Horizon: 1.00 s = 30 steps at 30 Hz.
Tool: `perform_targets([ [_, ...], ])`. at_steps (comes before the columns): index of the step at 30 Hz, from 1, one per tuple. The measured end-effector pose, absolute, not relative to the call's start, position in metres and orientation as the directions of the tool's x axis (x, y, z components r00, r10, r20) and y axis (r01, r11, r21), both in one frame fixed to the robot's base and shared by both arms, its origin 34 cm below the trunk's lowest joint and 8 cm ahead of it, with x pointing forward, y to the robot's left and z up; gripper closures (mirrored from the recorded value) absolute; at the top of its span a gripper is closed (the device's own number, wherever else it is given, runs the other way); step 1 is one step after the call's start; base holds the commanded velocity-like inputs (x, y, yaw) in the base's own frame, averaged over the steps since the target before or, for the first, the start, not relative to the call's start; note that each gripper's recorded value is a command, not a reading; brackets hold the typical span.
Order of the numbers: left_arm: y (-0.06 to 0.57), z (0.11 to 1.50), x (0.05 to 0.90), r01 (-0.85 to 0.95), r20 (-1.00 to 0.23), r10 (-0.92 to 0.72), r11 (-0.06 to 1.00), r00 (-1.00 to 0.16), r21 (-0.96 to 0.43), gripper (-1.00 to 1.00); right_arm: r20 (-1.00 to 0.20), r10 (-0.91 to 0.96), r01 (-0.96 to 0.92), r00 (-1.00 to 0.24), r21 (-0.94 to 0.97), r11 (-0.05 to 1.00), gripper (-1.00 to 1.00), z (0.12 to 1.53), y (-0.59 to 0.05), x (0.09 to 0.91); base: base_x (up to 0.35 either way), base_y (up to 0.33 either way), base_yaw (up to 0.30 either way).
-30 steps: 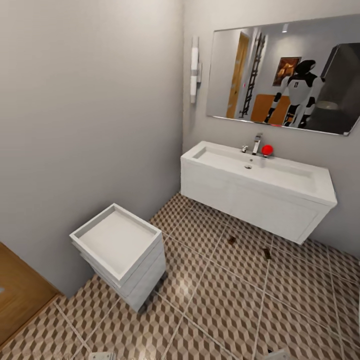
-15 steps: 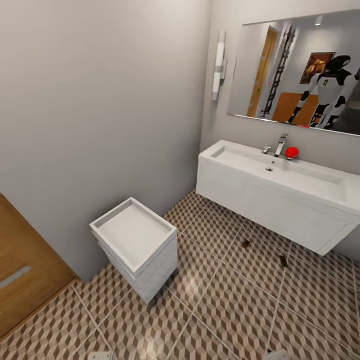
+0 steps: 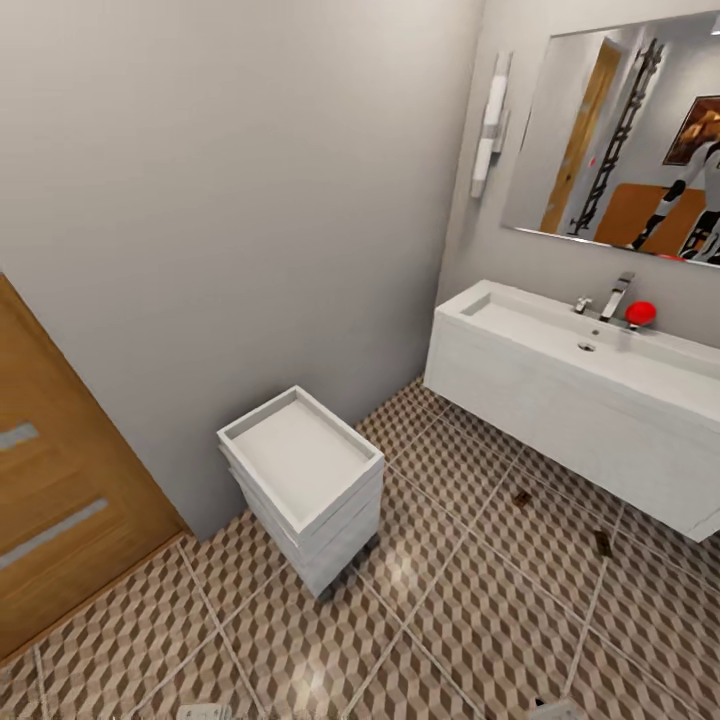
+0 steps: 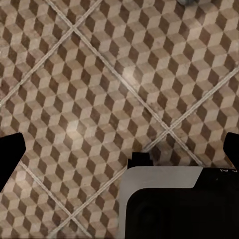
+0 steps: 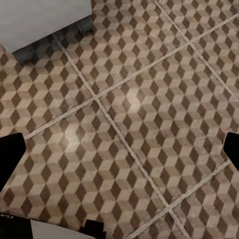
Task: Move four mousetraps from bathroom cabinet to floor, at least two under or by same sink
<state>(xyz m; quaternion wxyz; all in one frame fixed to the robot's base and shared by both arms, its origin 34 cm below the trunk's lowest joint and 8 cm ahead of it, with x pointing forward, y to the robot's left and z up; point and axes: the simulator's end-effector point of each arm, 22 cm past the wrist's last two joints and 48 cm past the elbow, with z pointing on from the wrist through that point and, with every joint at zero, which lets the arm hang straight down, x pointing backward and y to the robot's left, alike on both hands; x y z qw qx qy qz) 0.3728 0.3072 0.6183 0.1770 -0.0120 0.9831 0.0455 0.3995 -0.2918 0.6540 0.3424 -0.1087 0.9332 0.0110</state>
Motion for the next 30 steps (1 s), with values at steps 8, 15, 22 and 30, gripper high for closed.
perform_targets([
  [8, 0.307, 0.616, 0.37, -0.039, -0.342, -0.007, 0.996, -0.94, 0.085, -1.0, -0.636, -0.195, -0.211, -0.747, -0.052, 0.976, -1.0, 0.652, -0.292, 0.397, 0.0, 0.0, 0.237],
  [15, 0.307, 0.615, 0.368, -0.038, -0.336, -0.007, 0.996, -0.942, 0.086, -1.0, -0.631, -0.196, -0.211, -0.75, -0.051, 0.976, -1.0, 0.65, -0.292, 0.395, 0.0, 0.0, 0.237],
  [22, 0.307, 0.613, 0.365, -0.038, -0.33, -0.007, 0.996, -0.944, 0.086, -1.0, -0.626, -0.195, -0.211, -0.755, -0.05, 0.976, -1.0, 0.648, -0.292, 0.392, 0.0, 0.0, 0.238],
  [30, 0.307, 0.611, 0.362, -0.037, -0.324, -0.007, 0.996, -0.946, 0.086, -1.0, -0.621, -0.195, -0.212, -0.759, -0.048, 0.976, -1.0, 0.646, -0.292, 0.39, 0.0, 0.0, 0.239],
])
